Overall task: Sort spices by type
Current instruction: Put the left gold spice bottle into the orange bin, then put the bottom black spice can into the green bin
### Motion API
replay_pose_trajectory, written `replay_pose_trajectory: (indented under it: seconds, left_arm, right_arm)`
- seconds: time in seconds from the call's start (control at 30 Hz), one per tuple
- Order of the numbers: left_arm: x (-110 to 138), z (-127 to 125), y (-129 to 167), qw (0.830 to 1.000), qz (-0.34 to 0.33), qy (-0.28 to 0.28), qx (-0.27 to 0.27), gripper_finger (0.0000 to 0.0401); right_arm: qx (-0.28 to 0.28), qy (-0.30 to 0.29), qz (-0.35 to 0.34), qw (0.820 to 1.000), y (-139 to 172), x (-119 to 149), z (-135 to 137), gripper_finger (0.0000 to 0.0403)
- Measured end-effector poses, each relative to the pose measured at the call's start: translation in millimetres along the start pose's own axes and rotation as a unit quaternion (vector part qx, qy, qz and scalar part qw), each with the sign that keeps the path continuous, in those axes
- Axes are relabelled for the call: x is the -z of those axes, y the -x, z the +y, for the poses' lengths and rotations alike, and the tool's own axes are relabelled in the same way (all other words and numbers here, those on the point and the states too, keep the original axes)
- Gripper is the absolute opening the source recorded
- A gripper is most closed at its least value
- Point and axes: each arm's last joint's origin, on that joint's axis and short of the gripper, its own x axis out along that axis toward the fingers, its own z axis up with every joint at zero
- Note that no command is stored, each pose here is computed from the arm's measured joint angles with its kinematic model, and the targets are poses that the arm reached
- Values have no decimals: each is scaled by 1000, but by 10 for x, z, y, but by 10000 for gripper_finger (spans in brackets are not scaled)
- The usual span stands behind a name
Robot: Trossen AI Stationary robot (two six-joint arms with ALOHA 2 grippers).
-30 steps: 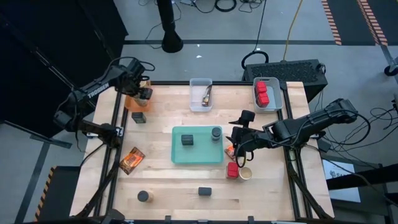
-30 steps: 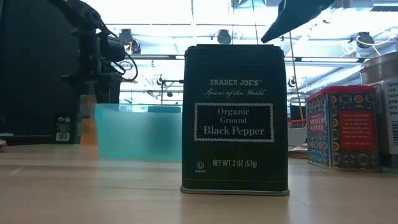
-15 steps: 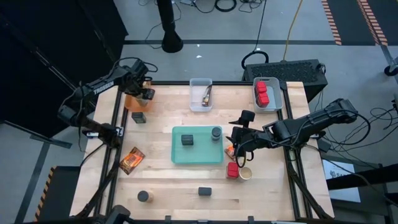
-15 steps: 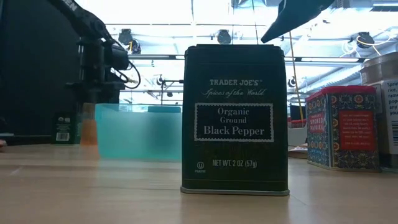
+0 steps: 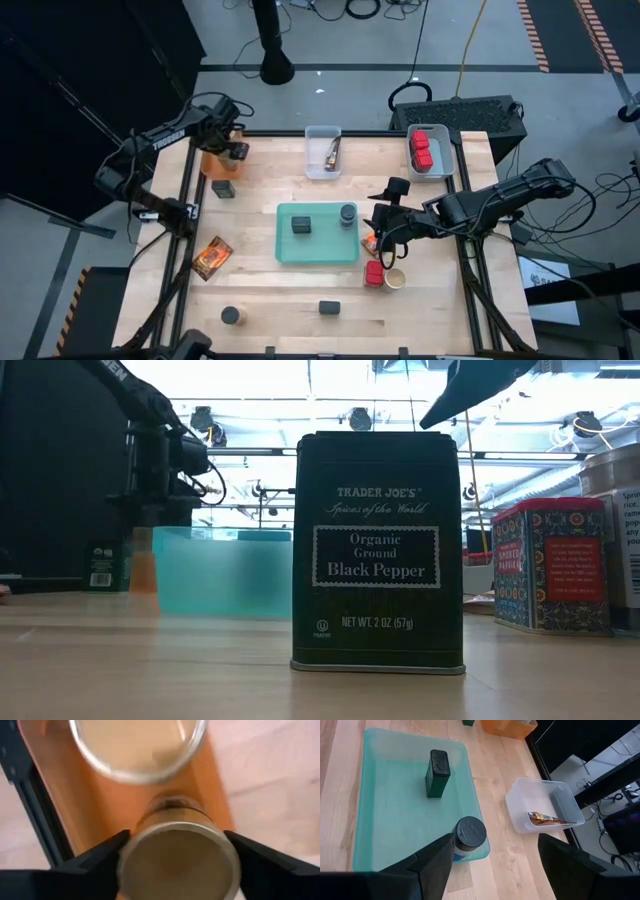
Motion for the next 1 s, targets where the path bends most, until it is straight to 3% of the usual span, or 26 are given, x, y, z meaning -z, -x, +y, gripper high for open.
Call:
replay_pose_trajectory:
  seconds: [0.17,0.7,0.87,1.0]
  left_arm:
    - [65,14,60,999,32,-8,-6,378]
    - [271,14,375,999,19,-38,12,387]
    - [372,-40,686,996,-47,-57,49,388]
    - [500,-235,993,970,-162,-106,144,388]
  right_arm:
    - [0,0,-1,1000,0,-2,0,270]
    - [2,-7,-5,1000,-3,-11,-3,270]
    - [4,-19,-23,1000,-19,-59,-22,270]
    - [11,-37,-31,999,-53,-89,-72,270]
